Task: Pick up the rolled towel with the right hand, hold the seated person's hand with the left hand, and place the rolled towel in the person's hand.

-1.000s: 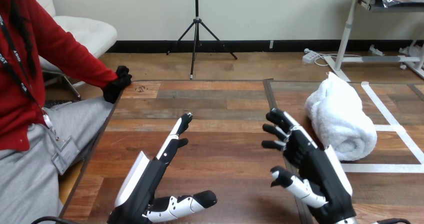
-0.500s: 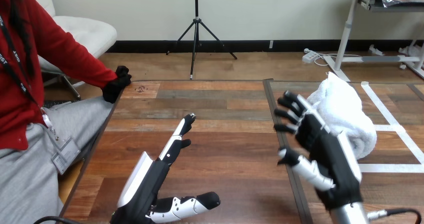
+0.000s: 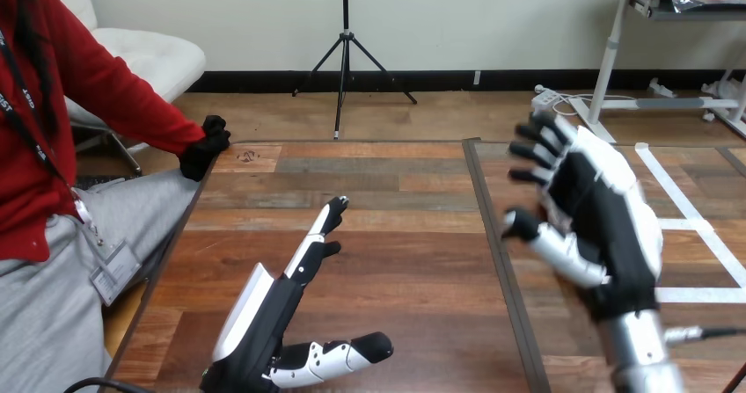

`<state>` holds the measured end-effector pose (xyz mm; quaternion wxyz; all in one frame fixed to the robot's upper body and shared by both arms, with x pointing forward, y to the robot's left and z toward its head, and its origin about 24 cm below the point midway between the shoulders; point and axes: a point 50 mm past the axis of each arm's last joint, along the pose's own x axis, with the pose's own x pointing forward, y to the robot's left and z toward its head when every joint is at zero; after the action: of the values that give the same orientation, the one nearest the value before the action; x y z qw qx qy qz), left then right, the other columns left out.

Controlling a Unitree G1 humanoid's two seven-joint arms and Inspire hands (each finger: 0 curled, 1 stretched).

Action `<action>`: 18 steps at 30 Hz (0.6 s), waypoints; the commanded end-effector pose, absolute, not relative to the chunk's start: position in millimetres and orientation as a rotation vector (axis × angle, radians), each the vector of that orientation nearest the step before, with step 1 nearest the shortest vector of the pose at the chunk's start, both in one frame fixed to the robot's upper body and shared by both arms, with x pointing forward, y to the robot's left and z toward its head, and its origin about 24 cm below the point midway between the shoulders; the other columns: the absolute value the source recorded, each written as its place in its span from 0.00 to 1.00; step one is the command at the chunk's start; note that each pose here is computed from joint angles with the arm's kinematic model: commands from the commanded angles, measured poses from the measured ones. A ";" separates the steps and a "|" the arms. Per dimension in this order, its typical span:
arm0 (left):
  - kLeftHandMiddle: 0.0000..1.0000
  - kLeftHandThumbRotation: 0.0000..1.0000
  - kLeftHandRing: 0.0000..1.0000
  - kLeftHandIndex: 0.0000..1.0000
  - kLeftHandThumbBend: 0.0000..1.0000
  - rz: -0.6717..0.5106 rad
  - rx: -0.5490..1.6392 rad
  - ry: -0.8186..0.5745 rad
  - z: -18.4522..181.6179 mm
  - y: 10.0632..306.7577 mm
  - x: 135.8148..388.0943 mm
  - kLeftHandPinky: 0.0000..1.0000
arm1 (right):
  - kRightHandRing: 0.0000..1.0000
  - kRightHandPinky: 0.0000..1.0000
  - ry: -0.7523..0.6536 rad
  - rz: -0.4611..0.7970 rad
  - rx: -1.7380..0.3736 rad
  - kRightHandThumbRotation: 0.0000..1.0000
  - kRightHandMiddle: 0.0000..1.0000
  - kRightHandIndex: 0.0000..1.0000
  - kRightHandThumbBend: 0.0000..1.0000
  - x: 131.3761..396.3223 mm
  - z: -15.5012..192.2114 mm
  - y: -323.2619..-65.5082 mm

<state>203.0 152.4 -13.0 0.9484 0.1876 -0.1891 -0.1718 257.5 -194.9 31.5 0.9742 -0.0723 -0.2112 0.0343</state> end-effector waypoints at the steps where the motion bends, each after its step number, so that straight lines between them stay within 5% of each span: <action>1: 1.00 0.72 0.97 1.00 1.00 -0.330 0.378 -0.456 0.4 149.4 219.5 0.88 | 0.84 0.77 -0.569 0.013 -0.189 0.59 0.87 0.88 1.00 279.7 71.5 -203.2; 18: 1.00 0.71 0.96 1.00 1.00 -0.317 0.377 -0.449 -1.2 149.5 217.4 0.88 | 0.90 0.86 -0.604 -0.111 -0.234 0.56 0.90 0.90 1.00 300.4 105.5 -225.2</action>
<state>204.0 151.4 -12.3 0.9495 0.1844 -0.1916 -0.1664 282.9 -220.8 64.9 0.9658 -0.1012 -0.2355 -0.0393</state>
